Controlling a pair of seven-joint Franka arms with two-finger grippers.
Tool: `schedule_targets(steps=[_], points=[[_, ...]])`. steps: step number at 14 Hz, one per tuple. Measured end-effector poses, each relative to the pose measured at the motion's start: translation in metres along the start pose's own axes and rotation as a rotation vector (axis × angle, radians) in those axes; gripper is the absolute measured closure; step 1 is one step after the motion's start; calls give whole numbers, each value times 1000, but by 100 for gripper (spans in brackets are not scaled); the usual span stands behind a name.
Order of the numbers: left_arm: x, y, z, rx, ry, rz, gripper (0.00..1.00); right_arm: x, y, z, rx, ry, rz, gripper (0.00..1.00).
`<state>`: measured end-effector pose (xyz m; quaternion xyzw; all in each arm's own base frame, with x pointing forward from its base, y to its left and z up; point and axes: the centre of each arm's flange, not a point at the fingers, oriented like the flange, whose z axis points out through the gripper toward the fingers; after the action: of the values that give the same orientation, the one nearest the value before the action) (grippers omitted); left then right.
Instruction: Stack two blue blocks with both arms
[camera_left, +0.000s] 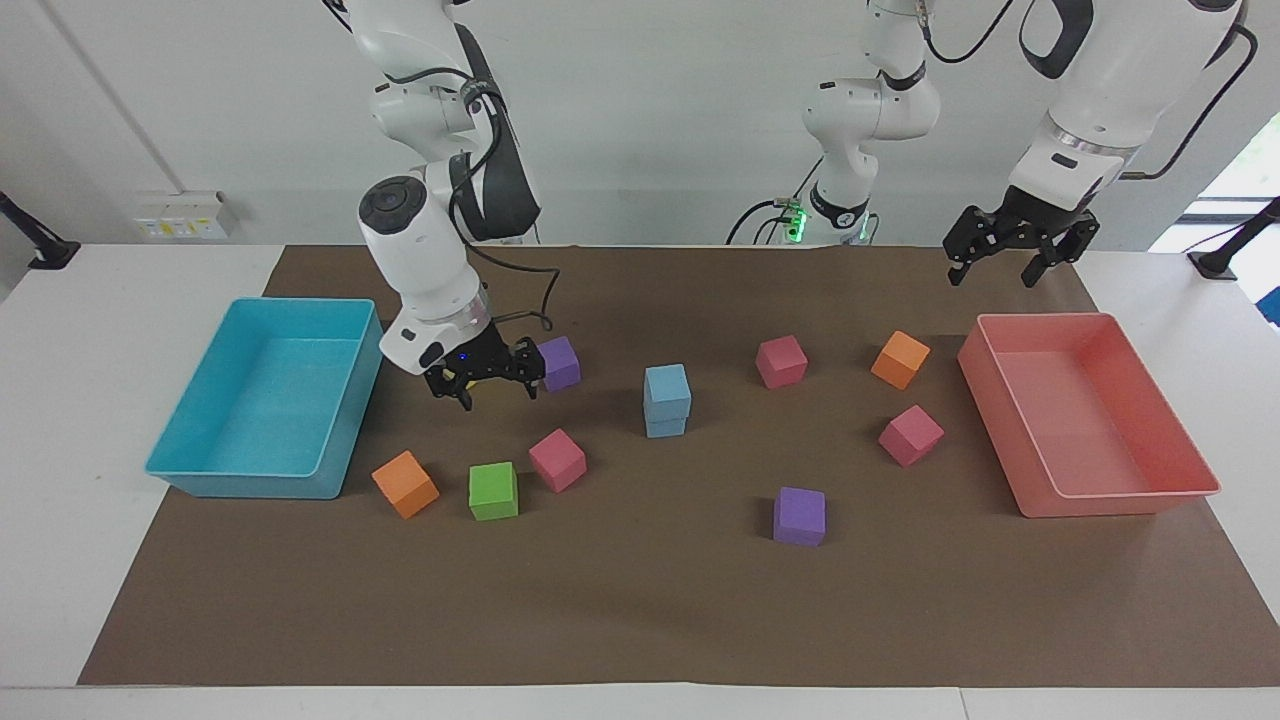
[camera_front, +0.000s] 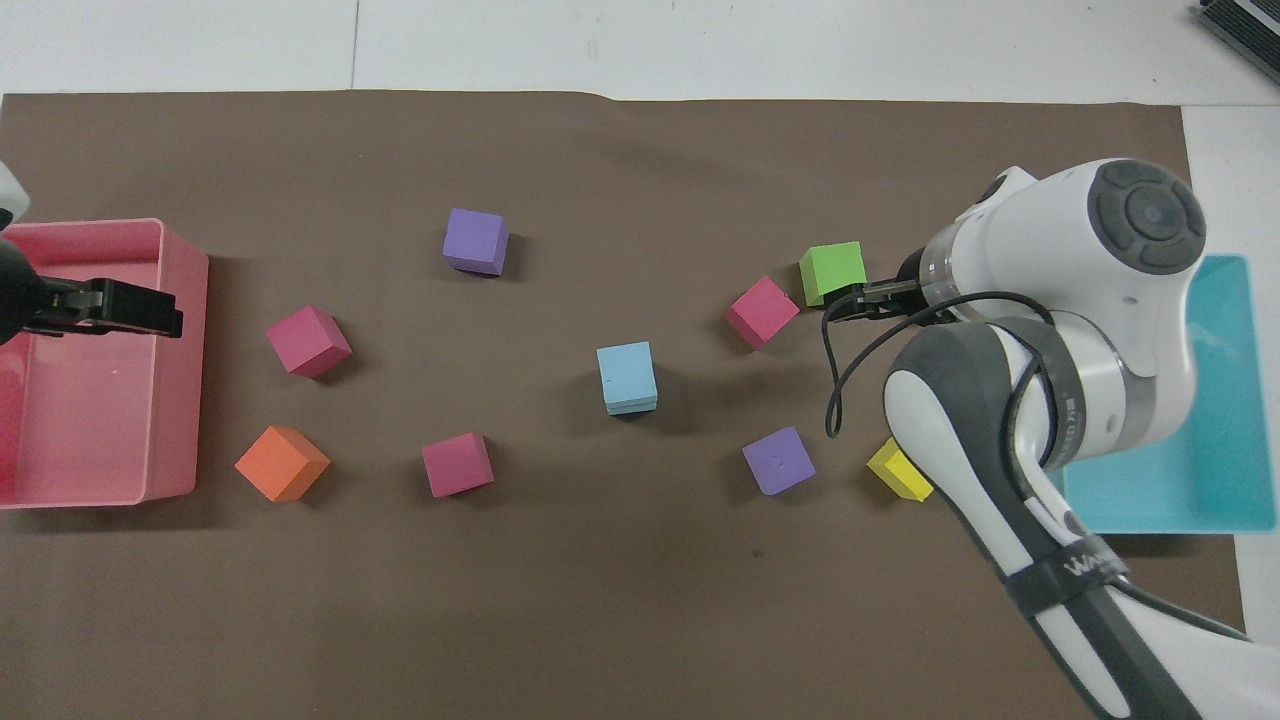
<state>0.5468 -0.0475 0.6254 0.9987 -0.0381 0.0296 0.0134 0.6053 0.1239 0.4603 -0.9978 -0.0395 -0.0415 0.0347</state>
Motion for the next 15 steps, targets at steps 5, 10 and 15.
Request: schedule_targets(steps=[5,10,15], points=[[2,1,1,0,-1,4,0,1,43,-57,1,50,70,0],[-2,1,4,0,-35,4,0,-15,84,-118,-63,40,110,0],[-8,3,8,1,-94,8,0,-29,116,-147,-69,-14,160,0]])
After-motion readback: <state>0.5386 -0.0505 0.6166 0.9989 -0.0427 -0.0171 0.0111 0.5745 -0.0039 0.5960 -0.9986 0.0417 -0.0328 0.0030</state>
